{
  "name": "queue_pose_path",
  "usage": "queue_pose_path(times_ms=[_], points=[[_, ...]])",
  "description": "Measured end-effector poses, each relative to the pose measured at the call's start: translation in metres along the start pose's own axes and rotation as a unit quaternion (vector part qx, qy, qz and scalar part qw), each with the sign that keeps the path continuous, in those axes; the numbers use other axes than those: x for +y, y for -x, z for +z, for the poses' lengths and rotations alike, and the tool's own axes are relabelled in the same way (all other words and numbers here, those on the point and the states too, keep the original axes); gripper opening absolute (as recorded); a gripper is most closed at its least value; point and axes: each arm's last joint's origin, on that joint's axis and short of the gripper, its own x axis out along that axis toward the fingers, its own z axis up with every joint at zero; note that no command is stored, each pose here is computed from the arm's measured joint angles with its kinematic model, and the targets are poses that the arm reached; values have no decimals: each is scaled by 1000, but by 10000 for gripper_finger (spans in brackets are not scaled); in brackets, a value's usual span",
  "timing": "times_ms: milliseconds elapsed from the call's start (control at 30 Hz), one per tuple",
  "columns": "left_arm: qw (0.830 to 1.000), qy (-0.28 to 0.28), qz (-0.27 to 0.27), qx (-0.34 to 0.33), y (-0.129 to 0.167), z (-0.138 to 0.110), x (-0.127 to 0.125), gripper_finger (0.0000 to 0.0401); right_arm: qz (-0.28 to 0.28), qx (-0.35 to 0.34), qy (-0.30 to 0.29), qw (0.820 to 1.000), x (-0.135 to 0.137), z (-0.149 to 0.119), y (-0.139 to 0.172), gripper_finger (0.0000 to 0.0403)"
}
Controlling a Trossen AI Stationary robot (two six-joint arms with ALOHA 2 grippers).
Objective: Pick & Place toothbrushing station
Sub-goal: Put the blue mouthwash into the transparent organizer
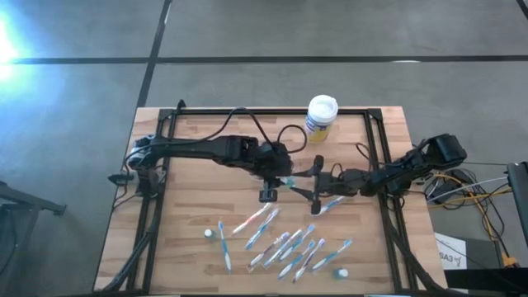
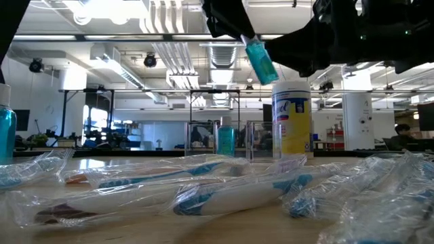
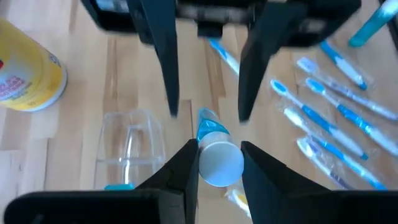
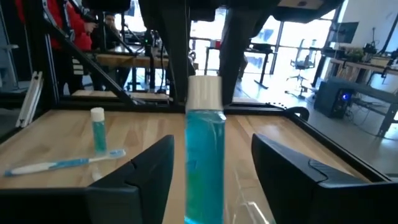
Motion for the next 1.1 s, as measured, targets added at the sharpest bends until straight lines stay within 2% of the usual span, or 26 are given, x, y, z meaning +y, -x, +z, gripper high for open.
queue_pose_path(times_ms=[233,333,533,733,867,1100], points=[[998,-38,17,53,17,-12,4,97,6,-7,-19,1000,-5,0,22,214],[994,-69,33,84,20,-18,7,97,29,-15,-34,999,-9,-2,36,215],[991,-99,42,84,21,-18,19,97,82,-49,-50,994,-14,1,61,215],[988,-121,49,84,21,-18,32,97,84,-59,-54,993,-19,-4,78,215],[983,-149,46,93,13,-20,41,97,79,-64,-55,993,-21,-6,84,215],[980,-156,32,119,-9,-24,48,97,79,-60,-53,994,-21,-7,83,215]])
